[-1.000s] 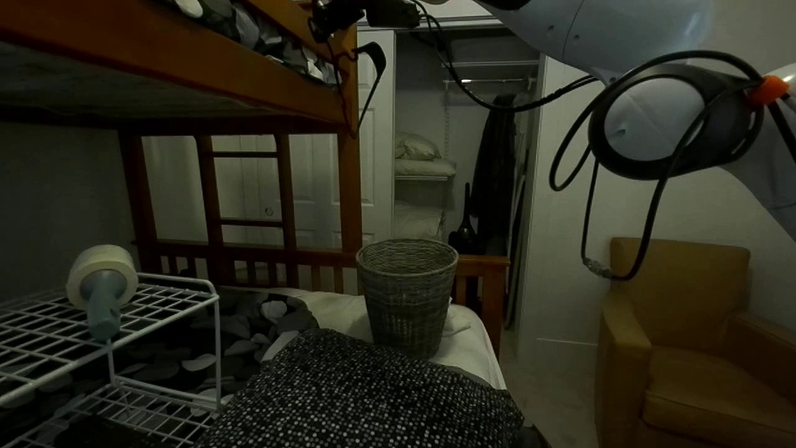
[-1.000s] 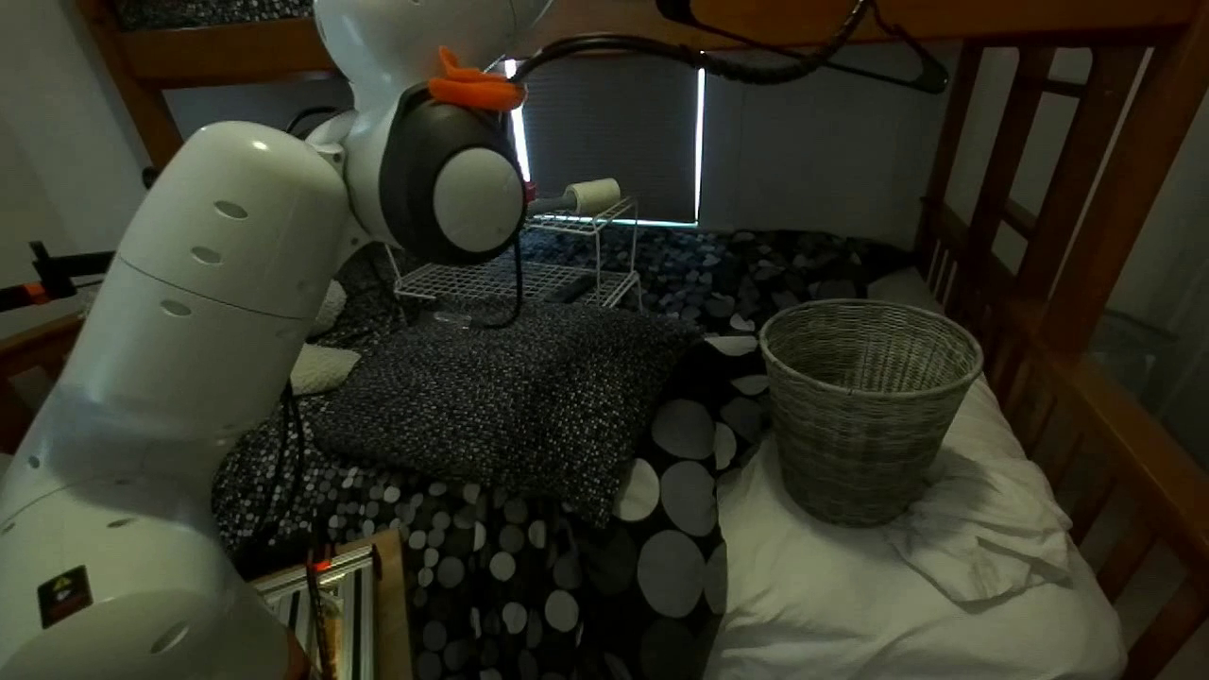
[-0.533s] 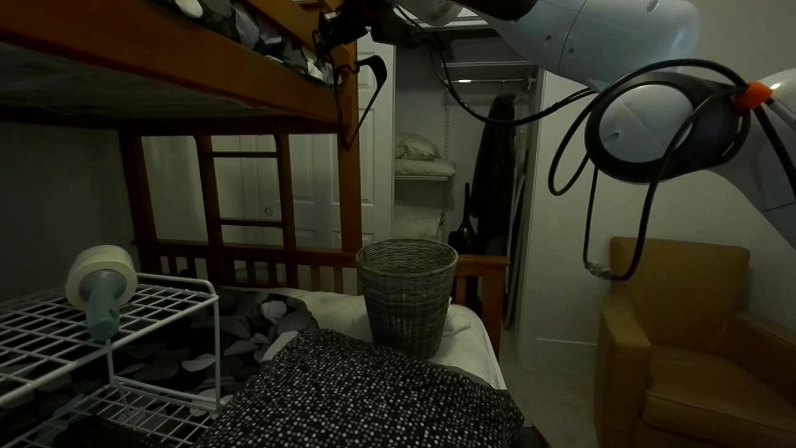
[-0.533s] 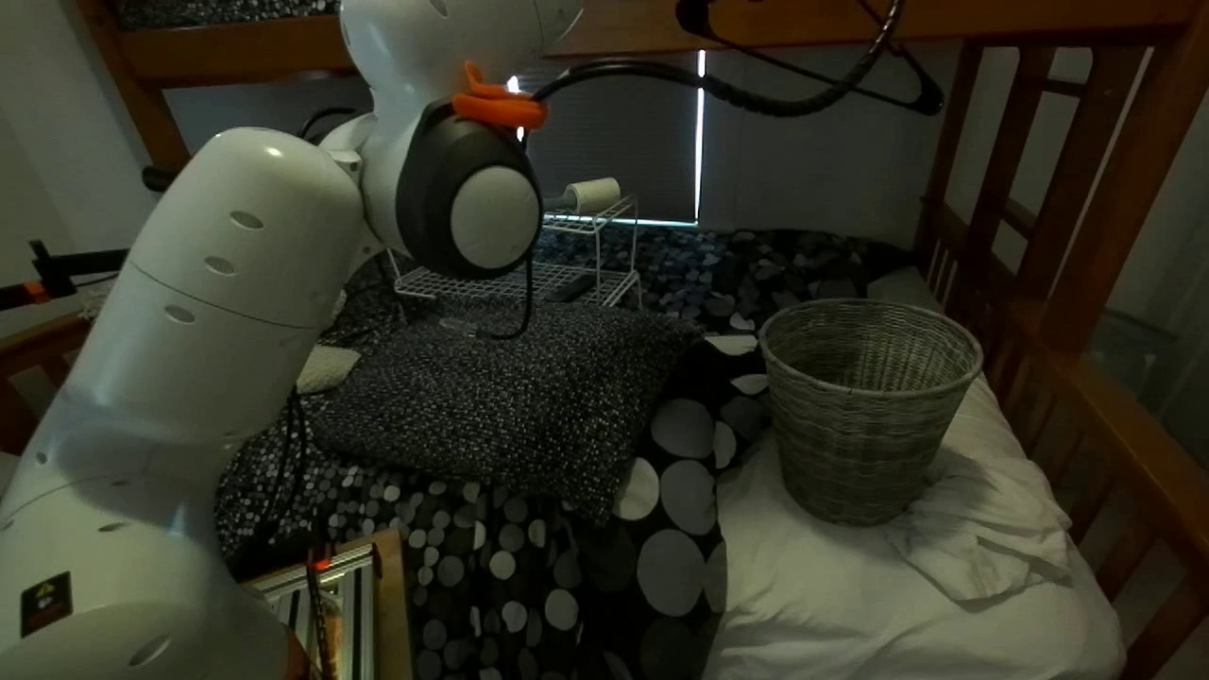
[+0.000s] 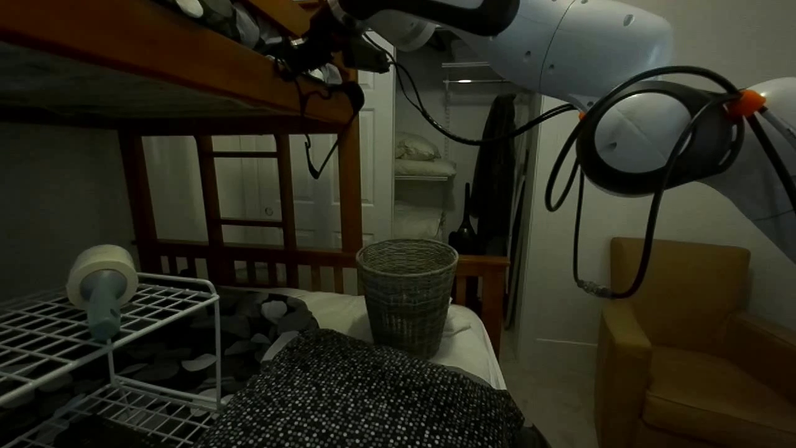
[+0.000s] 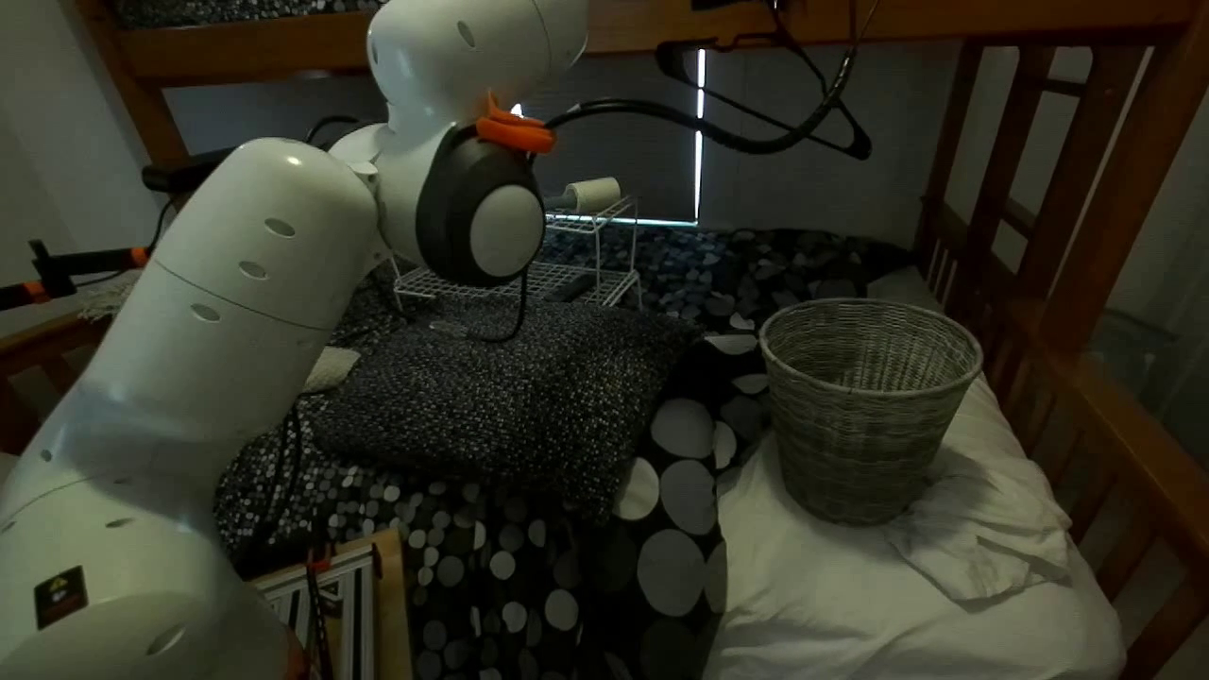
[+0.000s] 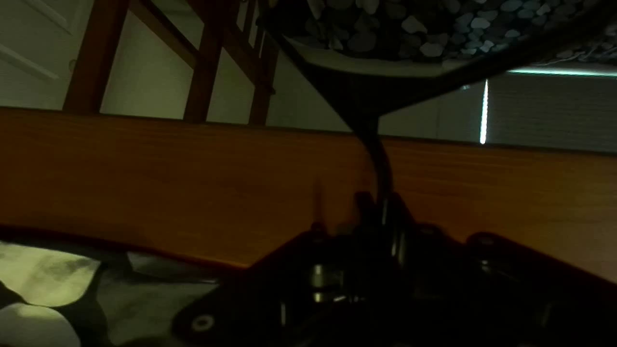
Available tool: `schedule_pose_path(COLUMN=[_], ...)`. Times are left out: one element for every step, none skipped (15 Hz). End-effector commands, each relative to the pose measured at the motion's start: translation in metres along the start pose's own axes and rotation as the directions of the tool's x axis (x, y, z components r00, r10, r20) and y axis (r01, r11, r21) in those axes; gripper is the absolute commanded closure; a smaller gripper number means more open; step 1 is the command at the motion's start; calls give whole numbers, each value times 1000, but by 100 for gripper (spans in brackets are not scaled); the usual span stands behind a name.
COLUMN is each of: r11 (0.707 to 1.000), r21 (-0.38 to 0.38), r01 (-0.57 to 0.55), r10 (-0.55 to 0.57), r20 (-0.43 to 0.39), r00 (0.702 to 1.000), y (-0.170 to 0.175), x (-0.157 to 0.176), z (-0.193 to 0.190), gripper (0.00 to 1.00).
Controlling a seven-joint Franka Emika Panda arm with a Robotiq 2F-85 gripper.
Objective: Take the clothing hanger out of the basket and hang it on the bed
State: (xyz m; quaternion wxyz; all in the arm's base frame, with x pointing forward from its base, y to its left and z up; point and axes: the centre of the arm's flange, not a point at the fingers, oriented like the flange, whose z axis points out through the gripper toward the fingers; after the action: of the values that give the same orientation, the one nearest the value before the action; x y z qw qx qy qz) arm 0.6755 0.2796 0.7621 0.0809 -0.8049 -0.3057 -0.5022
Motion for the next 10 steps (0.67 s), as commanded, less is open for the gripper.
schedule_pose_path(r11=[995, 992, 990, 989, 987, 986, 985, 981, 988, 986], r21=[16, 26, 39, 42, 51, 56, 51, 30, 18, 12], r01=[101, 120, 133, 143, 155, 160, 164, 189, 156, 168], r10=[-101, -120, -132, -142, -153, -156, -160, -186, -155, -167], r20=[-10, -16, -28, -33, -47, -63, -77, -83, -48, -57], r00=[995, 993, 991, 989, 987, 986, 984, 979, 987, 984], y=[-2, -2, 0, 4, 8, 15, 18, 21, 2, 6], x=[42, 46, 45, 45, 43, 42, 41, 37, 5, 5], z=[13, 13, 15, 17, 19, 22, 21, 13, -7, -8], gripper=[98, 98, 98, 98, 98, 98, 98, 98, 92, 92])
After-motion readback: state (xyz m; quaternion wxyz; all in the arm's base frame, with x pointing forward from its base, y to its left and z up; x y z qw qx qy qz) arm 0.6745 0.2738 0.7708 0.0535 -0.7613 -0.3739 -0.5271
